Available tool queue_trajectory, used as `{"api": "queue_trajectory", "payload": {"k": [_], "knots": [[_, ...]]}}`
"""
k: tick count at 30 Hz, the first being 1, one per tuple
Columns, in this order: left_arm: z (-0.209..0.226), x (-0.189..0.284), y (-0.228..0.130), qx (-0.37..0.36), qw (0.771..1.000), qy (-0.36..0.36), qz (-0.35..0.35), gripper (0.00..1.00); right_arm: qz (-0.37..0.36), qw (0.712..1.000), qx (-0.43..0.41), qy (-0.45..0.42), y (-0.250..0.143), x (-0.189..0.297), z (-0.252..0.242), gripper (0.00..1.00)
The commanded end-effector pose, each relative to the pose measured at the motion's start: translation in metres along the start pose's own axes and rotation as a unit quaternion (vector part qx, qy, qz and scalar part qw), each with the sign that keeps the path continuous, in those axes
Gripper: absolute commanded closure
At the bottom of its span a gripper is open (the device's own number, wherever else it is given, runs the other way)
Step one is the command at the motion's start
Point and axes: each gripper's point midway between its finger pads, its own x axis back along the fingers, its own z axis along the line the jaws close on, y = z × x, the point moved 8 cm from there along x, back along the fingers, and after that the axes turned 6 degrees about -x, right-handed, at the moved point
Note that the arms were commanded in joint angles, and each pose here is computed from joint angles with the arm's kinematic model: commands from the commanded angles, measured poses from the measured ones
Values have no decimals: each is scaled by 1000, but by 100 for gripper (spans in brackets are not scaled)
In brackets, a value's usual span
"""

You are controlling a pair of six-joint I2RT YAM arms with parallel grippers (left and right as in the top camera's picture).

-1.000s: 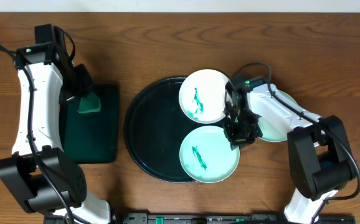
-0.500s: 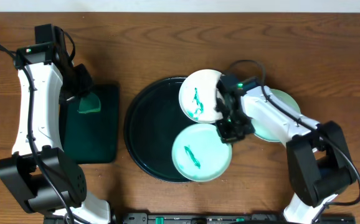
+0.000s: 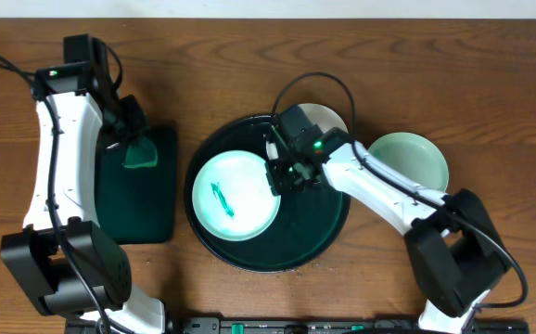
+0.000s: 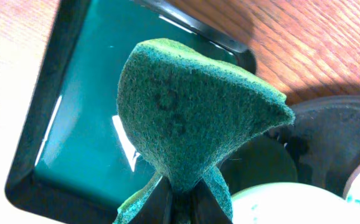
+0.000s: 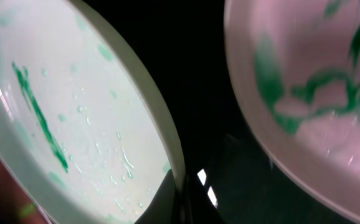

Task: Clean dirty plates on tray and stack at the side
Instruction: 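Bring left gripper with sponge over the gripped plate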

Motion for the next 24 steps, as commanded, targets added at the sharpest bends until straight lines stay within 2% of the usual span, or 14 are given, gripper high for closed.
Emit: {"api": "queue_trajectory", "payload": {"k": [1, 4, 8, 11, 14, 18, 20, 24], "knots": [[-5, 1, -1, -13, 1000, 1, -2, 93, 8, 999, -40, -16, -5, -7, 5, 99], [-6, 1, -1, -14, 1000, 1, -2, 93, 8, 998, -62, -30, -6, -7, 1, 98], [-6, 1, -1, -14, 1000, 1, -2, 93, 13, 996, -73, -41, -6, -16, -4, 85], [-6, 1, -1, -18, 1000, 1, -3, 93, 23, 996, -78, -43, -5, -26, -8, 80], [-7, 1, 0, -24, 1000, 0, -6, 93, 30, 995, -90, -32, -1, -28, -14, 82], [-7, 10, -1, -24, 1000, -4, -20, 93, 38, 994, -96, -29, 0, -34, -17, 89], [-6, 21, -4, -24, 999, -7, -32, 93, 40, 994, -97, -29, 0, -36, -19, 99], [-8, 38, -25, -26, 999, -31, -12, 93, 31, 994, -100, -22, 5, -35, -20, 99]]}}
